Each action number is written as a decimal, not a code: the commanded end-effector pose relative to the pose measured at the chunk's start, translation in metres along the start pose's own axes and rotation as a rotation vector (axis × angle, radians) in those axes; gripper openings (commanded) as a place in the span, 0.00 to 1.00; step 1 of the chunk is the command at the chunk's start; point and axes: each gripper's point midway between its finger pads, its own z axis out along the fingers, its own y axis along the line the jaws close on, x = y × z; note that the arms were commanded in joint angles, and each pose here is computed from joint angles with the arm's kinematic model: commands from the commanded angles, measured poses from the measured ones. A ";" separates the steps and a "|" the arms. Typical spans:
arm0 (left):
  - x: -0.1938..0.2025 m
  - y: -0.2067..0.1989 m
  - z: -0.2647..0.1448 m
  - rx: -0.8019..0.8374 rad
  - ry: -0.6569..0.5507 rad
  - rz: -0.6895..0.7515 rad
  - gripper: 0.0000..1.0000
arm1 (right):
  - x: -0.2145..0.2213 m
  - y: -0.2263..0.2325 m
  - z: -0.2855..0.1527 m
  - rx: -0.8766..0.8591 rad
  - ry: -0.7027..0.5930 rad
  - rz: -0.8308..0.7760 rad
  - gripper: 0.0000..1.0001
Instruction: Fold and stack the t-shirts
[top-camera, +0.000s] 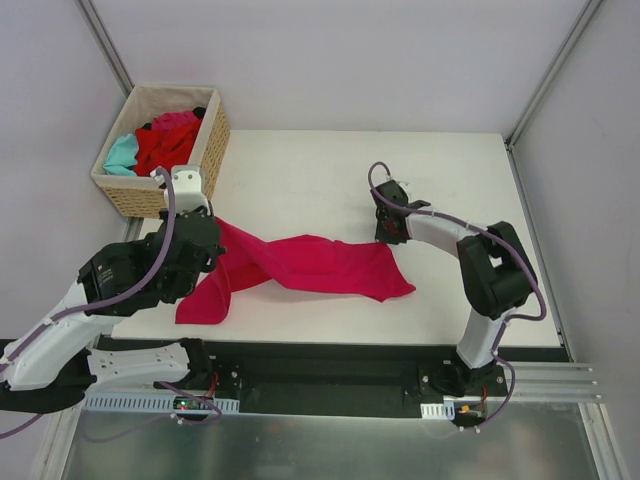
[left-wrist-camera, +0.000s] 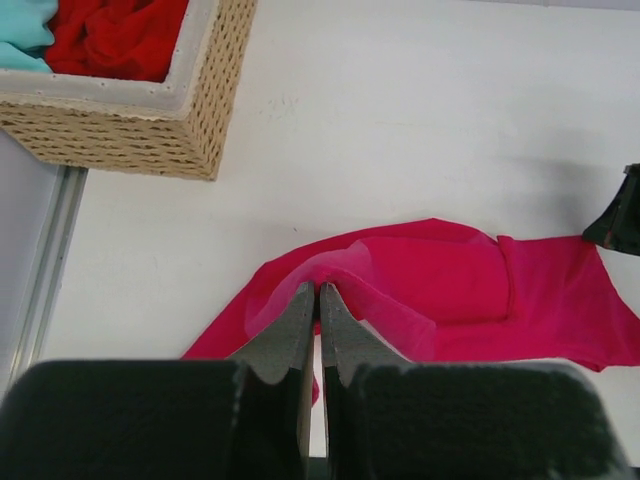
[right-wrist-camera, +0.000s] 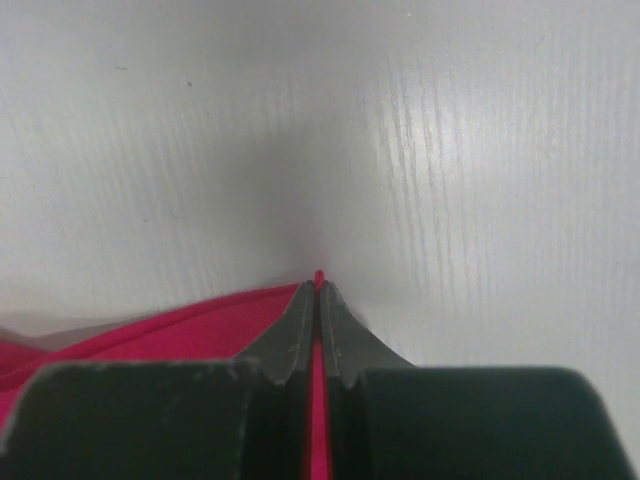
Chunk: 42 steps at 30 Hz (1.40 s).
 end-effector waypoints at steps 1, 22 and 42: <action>-0.024 0.006 0.004 -0.061 -0.062 0.020 0.00 | -0.062 0.003 -0.075 -0.017 -0.205 -0.014 0.01; -0.176 -0.021 -0.135 0.725 -0.553 -0.138 0.00 | -0.130 -0.081 -0.540 -0.506 -1.150 -0.218 0.01; -0.194 0.043 -0.341 1.439 -1.023 -0.093 0.00 | -0.027 -0.142 -0.742 -1.016 -1.610 -0.340 0.01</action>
